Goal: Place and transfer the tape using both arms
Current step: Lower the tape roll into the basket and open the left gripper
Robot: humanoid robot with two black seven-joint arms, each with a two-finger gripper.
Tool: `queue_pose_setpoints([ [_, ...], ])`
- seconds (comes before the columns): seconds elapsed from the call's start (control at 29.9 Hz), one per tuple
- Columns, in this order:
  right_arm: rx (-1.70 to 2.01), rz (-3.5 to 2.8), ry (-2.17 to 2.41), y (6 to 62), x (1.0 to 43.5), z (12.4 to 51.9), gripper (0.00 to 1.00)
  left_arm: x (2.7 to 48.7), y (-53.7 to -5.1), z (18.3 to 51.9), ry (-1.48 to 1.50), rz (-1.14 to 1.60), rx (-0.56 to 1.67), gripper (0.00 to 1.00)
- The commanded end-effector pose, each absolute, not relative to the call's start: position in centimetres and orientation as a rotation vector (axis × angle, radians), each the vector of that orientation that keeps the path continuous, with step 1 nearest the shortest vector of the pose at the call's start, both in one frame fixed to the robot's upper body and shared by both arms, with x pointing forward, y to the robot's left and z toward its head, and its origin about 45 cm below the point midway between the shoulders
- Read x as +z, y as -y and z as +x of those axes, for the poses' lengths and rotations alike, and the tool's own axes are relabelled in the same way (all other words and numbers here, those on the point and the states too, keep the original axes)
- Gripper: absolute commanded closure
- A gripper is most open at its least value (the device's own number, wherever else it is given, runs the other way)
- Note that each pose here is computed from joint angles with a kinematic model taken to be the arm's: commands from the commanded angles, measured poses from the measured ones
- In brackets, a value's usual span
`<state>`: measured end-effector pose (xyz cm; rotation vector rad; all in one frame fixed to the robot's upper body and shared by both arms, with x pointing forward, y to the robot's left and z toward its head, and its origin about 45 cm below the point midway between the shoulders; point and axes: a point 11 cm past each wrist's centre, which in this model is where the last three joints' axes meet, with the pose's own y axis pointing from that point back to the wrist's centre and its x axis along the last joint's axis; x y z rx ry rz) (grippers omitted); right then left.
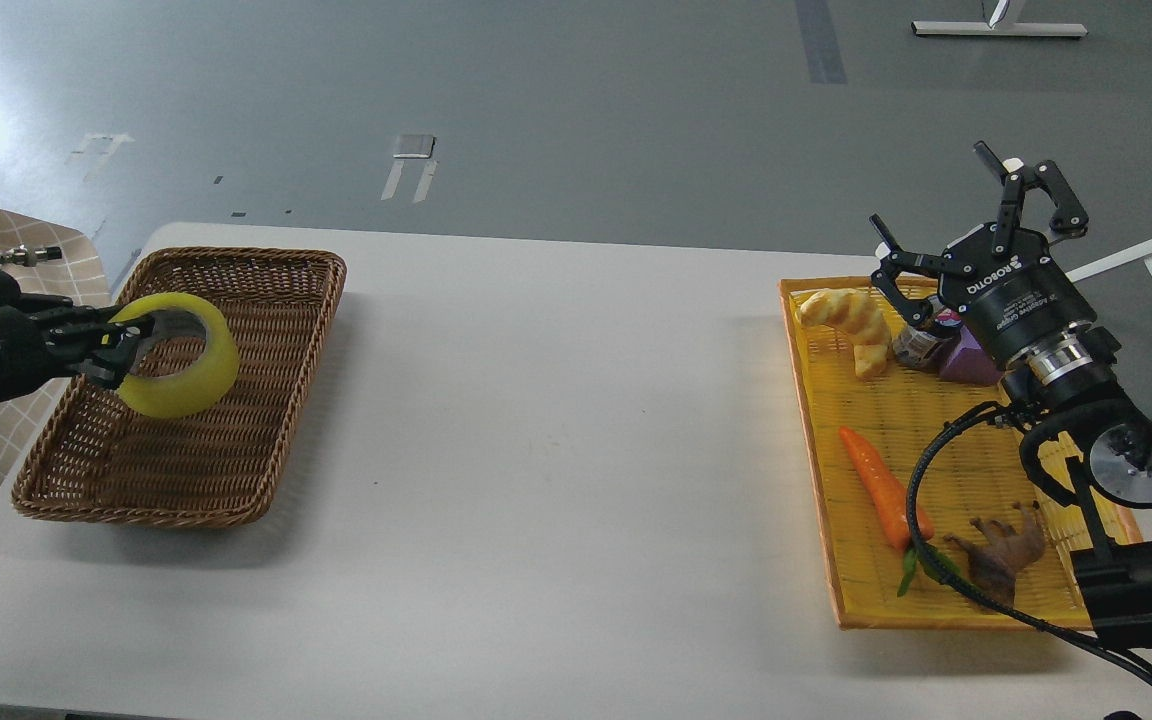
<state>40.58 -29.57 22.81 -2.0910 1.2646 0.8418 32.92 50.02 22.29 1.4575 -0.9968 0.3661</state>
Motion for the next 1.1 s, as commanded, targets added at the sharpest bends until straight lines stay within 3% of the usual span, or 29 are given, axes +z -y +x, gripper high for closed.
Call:
queue_pose_setpoints([
  [0.0,0.844,-2.091,-1.266,29.6,22.7,40.5,0.00,21.3,-50.8,32.3,0.968,1.472,0.377,1.00],
  [1.07,0.851,-2.089,-1.270,29.6,22.4,40.3,0.00,16.1,-50.5,32.3,0.850,1.427,0.476,1.00],
])
